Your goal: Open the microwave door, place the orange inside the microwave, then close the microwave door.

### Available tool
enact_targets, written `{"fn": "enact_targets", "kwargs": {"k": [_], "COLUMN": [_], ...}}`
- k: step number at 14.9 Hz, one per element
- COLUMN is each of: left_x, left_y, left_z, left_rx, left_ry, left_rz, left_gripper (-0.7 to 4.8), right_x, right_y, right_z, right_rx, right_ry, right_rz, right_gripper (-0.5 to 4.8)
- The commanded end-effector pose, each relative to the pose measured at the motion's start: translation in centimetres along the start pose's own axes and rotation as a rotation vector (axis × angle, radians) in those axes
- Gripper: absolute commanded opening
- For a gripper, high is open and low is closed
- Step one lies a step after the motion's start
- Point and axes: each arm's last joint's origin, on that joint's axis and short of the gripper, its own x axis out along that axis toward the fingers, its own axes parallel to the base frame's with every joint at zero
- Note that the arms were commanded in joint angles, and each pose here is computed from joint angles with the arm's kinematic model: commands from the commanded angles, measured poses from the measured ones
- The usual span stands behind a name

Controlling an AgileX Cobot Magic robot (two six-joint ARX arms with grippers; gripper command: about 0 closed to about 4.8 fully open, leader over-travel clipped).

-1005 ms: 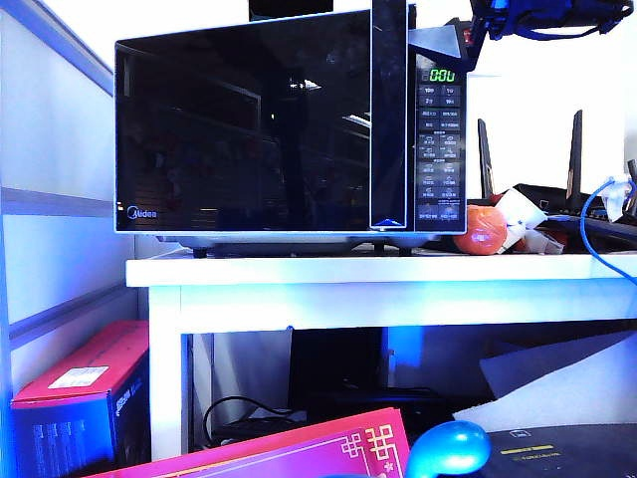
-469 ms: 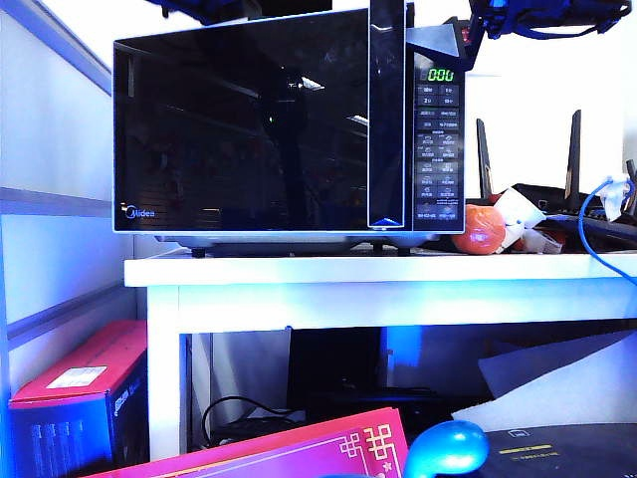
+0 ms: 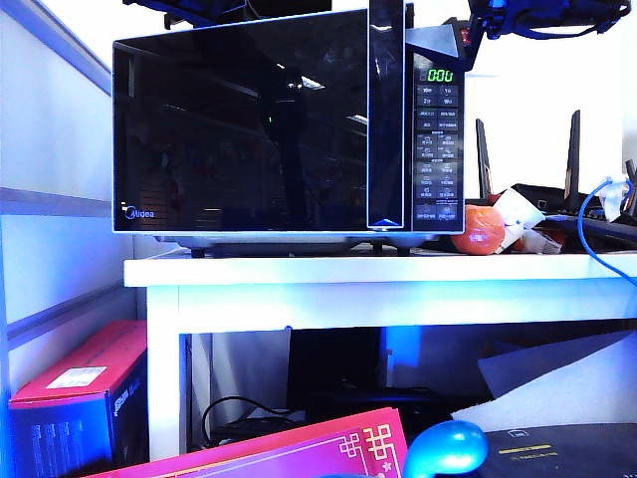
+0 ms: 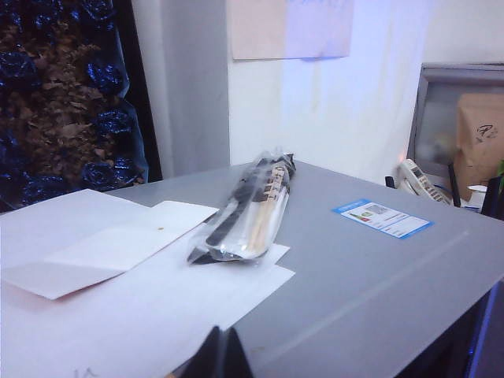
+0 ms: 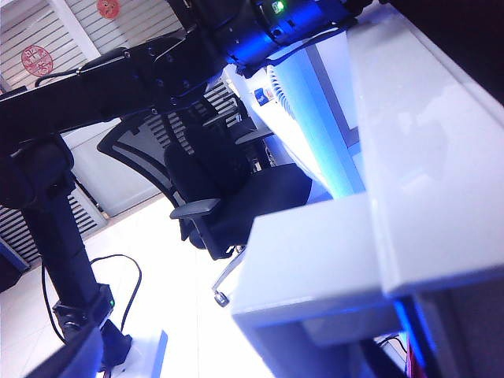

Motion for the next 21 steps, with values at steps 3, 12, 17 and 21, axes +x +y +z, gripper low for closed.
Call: {"fn": "enact_targets", "kwargs": {"k": [3,12,17,21], "left_x": [0.4,0.7,0.7,0.7], "left_y": [0.0,0.1,0.1,0.0], "left_z": [-1.9,-2.7,-2.7,-2.7], "left_rx": [-0.022,-0.028,-0.028,-0.028], "left_ry": [0.091,0.11,0.108,0.105], "left_rz": [-0.013,-0.013,-0.014,-0.014], "left_gripper": [-0.05,-0.05,-0.05,-0.05], "right_x": [-0.3,-5.2,-4.8,-3.5], "right_y": [1.6,1.3,0.7,-0.2], "right_z": [1.5,2.3,2.6,2.8], "right_rx": [-0.1,-0.151,-0.295,-0.408], "right_ry": [0.02,-0.039,-0.139,-0.228], "right_rz": [0.07,-0.073,-0.292,-0.583], "right_gripper": [4.79,4.79,4.79,3.43]}}
